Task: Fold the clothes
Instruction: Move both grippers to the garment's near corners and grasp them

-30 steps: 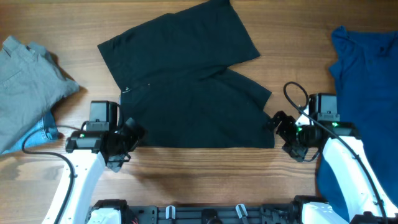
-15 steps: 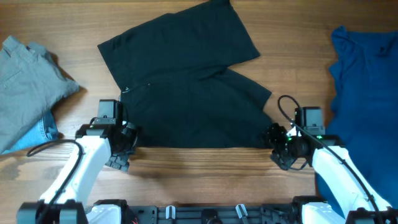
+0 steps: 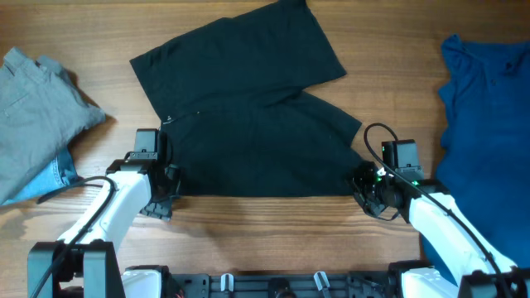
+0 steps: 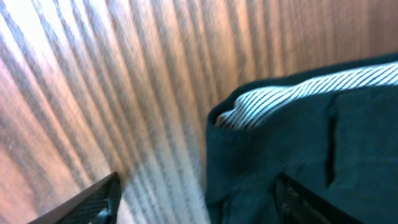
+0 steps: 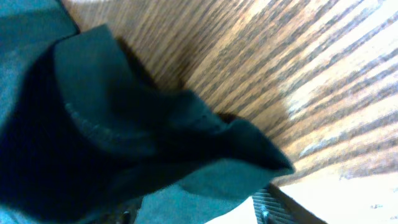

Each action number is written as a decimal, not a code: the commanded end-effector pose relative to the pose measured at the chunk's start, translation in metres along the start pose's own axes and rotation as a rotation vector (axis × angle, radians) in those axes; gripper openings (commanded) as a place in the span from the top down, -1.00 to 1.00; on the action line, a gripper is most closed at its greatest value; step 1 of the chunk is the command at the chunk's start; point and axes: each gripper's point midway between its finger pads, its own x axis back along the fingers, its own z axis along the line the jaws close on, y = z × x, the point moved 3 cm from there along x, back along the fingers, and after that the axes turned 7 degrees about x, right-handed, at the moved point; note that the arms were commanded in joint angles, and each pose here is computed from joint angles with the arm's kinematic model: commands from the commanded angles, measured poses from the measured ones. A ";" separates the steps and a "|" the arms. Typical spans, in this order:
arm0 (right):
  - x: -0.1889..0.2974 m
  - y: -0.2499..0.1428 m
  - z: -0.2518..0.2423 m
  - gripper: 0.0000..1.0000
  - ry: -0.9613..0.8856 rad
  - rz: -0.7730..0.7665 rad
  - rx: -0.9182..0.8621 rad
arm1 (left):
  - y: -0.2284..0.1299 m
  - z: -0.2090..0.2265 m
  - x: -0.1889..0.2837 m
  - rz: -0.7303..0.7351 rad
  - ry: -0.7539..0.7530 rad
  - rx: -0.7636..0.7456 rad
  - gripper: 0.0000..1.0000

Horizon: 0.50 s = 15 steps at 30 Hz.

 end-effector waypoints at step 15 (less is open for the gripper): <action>-0.007 0.006 0.002 0.41 -0.005 -0.023 0.001 | 0.023 -0.007 -0.011 -0.104 -0.023 0.032 0.92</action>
